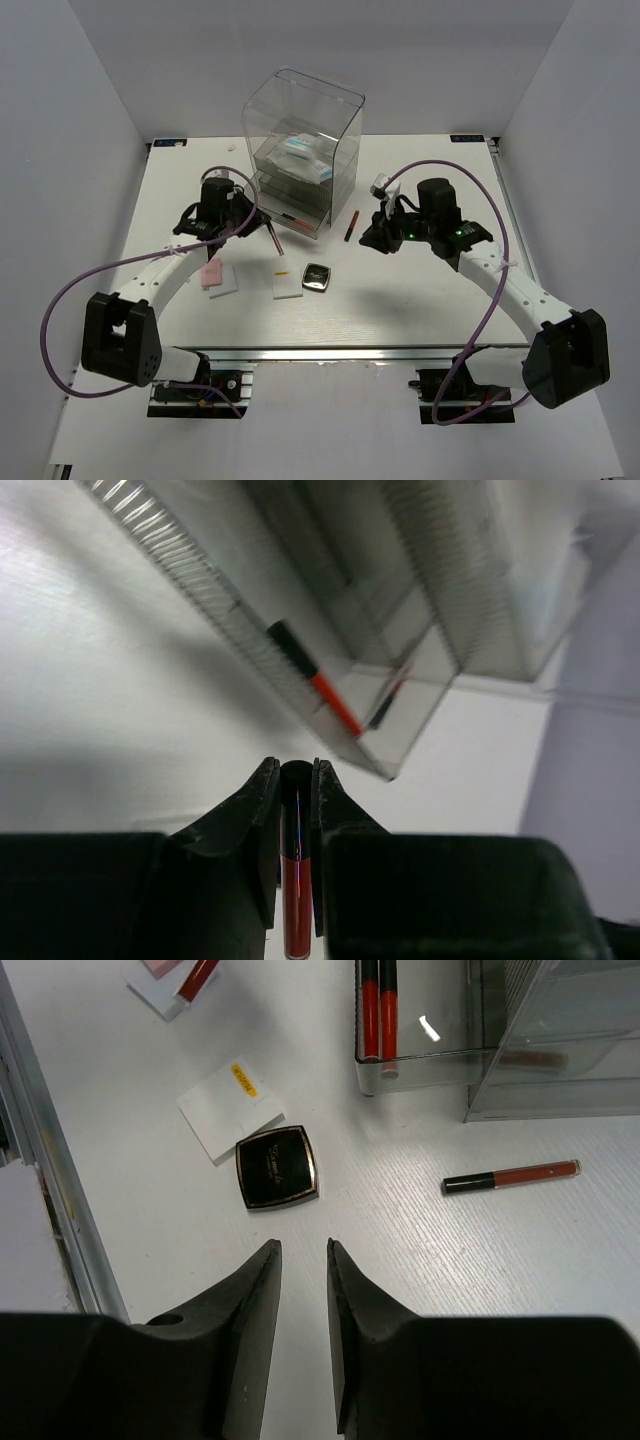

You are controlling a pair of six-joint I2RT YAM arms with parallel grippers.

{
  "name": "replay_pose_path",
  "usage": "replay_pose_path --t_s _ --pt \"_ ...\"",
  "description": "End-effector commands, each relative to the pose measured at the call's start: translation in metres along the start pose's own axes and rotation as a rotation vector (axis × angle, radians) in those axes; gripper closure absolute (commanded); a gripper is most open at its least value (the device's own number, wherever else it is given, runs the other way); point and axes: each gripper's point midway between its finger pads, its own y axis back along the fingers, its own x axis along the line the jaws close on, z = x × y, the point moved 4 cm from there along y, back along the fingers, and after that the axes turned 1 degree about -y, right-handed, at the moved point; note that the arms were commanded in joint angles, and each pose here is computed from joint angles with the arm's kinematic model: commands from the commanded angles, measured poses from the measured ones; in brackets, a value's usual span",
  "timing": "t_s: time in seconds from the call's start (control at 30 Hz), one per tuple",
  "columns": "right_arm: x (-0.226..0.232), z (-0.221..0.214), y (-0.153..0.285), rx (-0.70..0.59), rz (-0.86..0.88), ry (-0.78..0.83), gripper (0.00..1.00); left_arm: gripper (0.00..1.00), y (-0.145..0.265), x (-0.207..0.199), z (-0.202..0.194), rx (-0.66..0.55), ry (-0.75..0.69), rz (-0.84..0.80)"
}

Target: Organize the makeup

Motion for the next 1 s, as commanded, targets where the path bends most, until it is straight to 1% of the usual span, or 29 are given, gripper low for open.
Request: replay_pose_path --t_s 0.0,0.1,0.17,0.23,0.27,0.37,0.43,0.53,0.63,0.67,0.7,0.77,0.8,0.9,0.97 --pt "0.001 0.001 0.003 -0.018 0.001 0.012 0.69 1.0 0.003 -0.05 0.038 -0.09 0.15 -0.191" --pt "0.001 -0.001 0.004 -0.017 -0.002 0.012 0.69 1.0 -0.006 -0.064 0.056 -0.139 0.238 -0.242" --pt "0.001 -0.002 0.005 -0.019 -0.01 0.013 0.68 1.0 -0.02 -0.062 0.061 -0.147 0.272 -0.221" --pt "0.001 -0.006 0.005 -0.018 -0.015 0.014 0.67 1.0 -0.027 -0.068 0.071 -0.162 0.281 -0.223" --pt "0.0 -0.006 0.006 -0.02 -0.023 0.017 0.66 1.0 -0.038 -0.064 0.07 -0.152 0.291 -0.2" --pt "-0.001 -0.009 0.007 -0.015 -0.031 0.013 0.64 1.0 -0.049 -0.071 0.08 -0.168 0.308 -0.219" --pt "-0.002 -0.01 0.008 -0.017 -0.042 0.017 0.63 0.97 -0.061 -0.069 0.08 -0.157 0.317 -0.2" --pt "-0.005 -0.014 0.008 -0.013 -0.052 0.01 0.61 0.91 -0.07 -0.065 0.082 -0.165 0.337 -0.177" --pt "-0.008 -0.015 0.008 -0.006 -0.056 0.002 0.6 0.82 -0.075 -0.063 0.087 -0.179 0.344 -0.163" --pt "-0.008 -0.014 0.008 -0.005 -0.057 0.001 0.6 0.78 -0.076 -0.063 0.089 -0.181 0.343 -0.161" --pt "-0.009 -0.015 0.007 -0.004 -0.06 -0.001 0.6 0.7 -0.077 -0.062 0.09 -0.184 0.344 -0.154" --pt "-0.011 -0.014 0.006 -0.001 -0.061 -0.002 0.59 0.62 -0.076 -0.064 0.094 -0.191 0.34 -0.16" --pt "-0.012 -0.014 0.006 0.002 -0.065 -0.006 0.59 0.55 -0.077 -0.06 0.092 -0.18 0.339 -0.138" --pt "-0.014 -0.017 0.004 0.014 -0.073 -0.019 0.57 0.45 -0.075 -0.062 0.095 -0.184 0.321 -0.134" --pt "-0.016 -0.018 0.003 0.02 -0.079 -0.029 0.56 0.43 -0.071 -0.064 0.098 -0.191 0.307 -0.14"
